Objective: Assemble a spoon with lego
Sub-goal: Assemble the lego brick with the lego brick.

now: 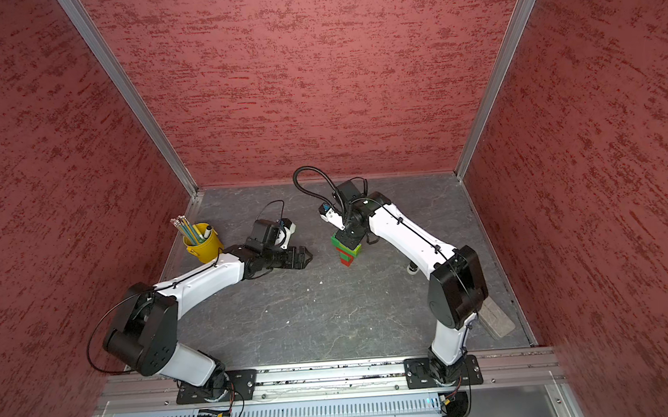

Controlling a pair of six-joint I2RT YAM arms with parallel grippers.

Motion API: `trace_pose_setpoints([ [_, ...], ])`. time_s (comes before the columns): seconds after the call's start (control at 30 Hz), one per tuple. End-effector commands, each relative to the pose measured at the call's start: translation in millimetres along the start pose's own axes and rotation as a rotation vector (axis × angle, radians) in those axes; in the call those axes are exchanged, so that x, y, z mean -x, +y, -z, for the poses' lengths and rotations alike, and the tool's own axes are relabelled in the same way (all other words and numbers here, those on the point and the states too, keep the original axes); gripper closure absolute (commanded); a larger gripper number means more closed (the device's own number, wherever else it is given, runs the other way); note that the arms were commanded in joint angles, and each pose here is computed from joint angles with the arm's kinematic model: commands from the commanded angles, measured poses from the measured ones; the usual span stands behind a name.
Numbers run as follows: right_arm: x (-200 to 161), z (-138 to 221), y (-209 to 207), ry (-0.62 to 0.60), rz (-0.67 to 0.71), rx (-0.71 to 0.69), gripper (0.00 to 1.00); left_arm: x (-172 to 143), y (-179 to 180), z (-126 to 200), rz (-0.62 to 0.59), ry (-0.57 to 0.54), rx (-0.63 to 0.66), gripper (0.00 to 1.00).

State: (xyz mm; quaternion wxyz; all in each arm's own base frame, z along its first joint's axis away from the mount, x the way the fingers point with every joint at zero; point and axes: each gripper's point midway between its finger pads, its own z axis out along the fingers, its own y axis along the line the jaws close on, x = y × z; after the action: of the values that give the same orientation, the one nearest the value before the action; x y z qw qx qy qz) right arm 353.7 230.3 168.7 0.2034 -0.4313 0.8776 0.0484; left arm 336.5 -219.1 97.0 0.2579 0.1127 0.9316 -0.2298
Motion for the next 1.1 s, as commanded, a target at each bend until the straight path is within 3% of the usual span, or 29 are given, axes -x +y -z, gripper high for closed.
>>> trace_pose_setpoints([
  [0.0,-5,-4,-2,0.02,-0.003,-0.009,0.65,-1,-1,0,-0.012,0.001,-0.006,0.04],
  [0.43,-13,-14,1,0.056,-0.011,0.004,0.65,-3,1,1,-0.011,0.002,0.001,0.04],
  [0.77,-1,-7,4,0.012,-0.02,0.031,0.66,-2,0,1,-0.014,0.001,0.002,0.04],
  [1.07,-22,-26,-1,0.11,-0.01,-0.012,0.66,-2,1,2,-0.019,0.002,0.006,0.04],
])
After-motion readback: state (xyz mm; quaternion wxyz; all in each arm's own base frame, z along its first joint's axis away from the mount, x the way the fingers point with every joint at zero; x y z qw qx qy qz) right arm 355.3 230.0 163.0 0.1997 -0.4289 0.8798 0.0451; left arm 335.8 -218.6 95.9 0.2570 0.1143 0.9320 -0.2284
